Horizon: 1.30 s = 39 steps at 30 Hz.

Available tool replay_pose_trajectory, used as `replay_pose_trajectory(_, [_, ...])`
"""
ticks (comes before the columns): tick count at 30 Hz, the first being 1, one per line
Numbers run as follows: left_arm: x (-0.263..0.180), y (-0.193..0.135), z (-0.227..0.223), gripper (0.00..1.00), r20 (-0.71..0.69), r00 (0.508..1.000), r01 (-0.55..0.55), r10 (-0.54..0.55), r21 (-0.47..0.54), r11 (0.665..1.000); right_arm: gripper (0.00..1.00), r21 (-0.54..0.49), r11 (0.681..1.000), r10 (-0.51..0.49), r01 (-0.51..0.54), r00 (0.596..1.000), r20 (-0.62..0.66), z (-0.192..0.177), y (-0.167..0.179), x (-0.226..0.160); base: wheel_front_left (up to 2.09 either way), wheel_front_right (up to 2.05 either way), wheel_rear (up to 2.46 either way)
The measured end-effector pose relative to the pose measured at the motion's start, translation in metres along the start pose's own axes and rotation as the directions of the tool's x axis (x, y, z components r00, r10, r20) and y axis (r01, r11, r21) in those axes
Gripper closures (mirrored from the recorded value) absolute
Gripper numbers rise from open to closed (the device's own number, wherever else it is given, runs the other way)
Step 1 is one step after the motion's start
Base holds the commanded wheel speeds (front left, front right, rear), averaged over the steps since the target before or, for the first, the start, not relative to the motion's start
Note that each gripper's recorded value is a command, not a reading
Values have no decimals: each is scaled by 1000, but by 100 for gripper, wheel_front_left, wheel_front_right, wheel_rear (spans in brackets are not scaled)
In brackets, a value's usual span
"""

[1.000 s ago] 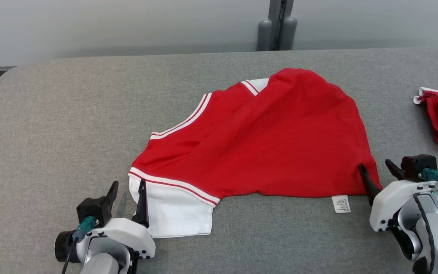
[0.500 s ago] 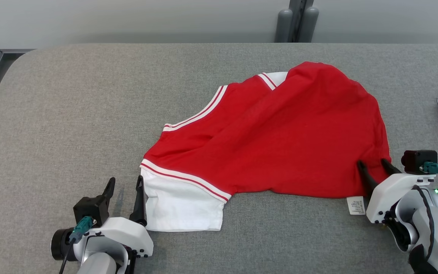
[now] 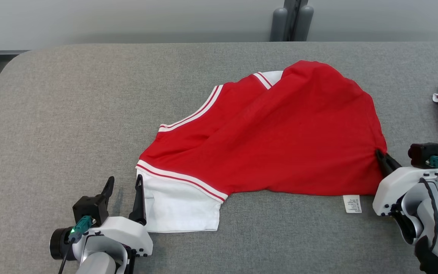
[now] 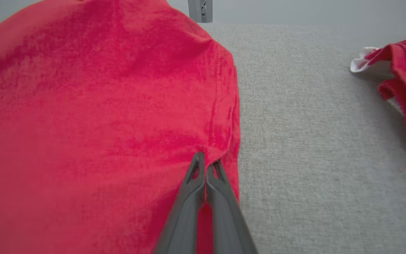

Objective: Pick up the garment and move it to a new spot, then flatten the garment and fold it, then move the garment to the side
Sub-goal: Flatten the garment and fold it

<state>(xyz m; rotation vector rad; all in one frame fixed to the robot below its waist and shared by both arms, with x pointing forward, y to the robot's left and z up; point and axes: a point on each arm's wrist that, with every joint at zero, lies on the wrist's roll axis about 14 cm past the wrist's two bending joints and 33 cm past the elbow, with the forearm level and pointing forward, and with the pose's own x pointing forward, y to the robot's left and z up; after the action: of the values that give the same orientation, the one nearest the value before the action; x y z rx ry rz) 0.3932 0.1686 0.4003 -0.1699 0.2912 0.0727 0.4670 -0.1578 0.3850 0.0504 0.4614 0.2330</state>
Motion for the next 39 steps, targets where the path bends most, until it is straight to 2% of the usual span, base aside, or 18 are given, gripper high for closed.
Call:
replay_pose_trajectory(7, [2, -3, -1, 0, -6, 1000, 12, -12, 6, 1000, 100, -28, 997, -70, 70, 998, 8, 2, -32, -6, 0, 0, 0])
replay_pose_trajectory(8, [2, -4, -2, 0, -8, 1000, 15, -15, 6, 1000, 89, -27, 997, -75, 75, 997, 11, 4, -34, -6, 0, 0, 0])
replay_pose_trajectory(9, [3, -5, -2, 0, -8, 1000, 19, -19, 5, 1000, 61, -26, 996, -81, 81, 997, 14, 5, -36, -6, 0, 0, 0])
replay_pose_trajectory(10, [3, -7, -2, 0, -9, 1000, 23, -23, 6, 1000, 9, -25, 996, -87, 88, 996, 20, 6, -38, -6, 0, 0, 0])
replay_pose_trajectory(11, [3, -8, -2, 0, -12, 1000, 26, -26, 7, 1000, 0, -24, 995, -92, 93, 996, 20, 7, -40, -6, 0, 0, 0])
replay_pose_trajectory(21, [-2, -19, -2, 0, -5, 998, 56, -56, -1, 998, 0, 32, 985, -169, 167, 982, 90, 16, -71, -27, 0, 0, 0])
replay_pose_trajectory(27, [-7, -35, 8, 0, 38, 994, 99, -99, -11, 995, 0, 62, 977, -212, 203, 945, 249, 48, -89, -56, 0, 0, 0])
replay_pose_trajectory(31, [-9, -42, 17, 0, 70, 990, 120, -119, -13, 993, 0, 60, 978, -209, 200, 922, 326, 58, -80, -73, 0, 0, 0])
replay_pose_trajectory(39, [-24, -54, 41, 0, 157, 975, 163, -160, -4, 987, 0, 34, 990, -138, 138, 869, 476, 77, -24, -110, 0, 0, 0])
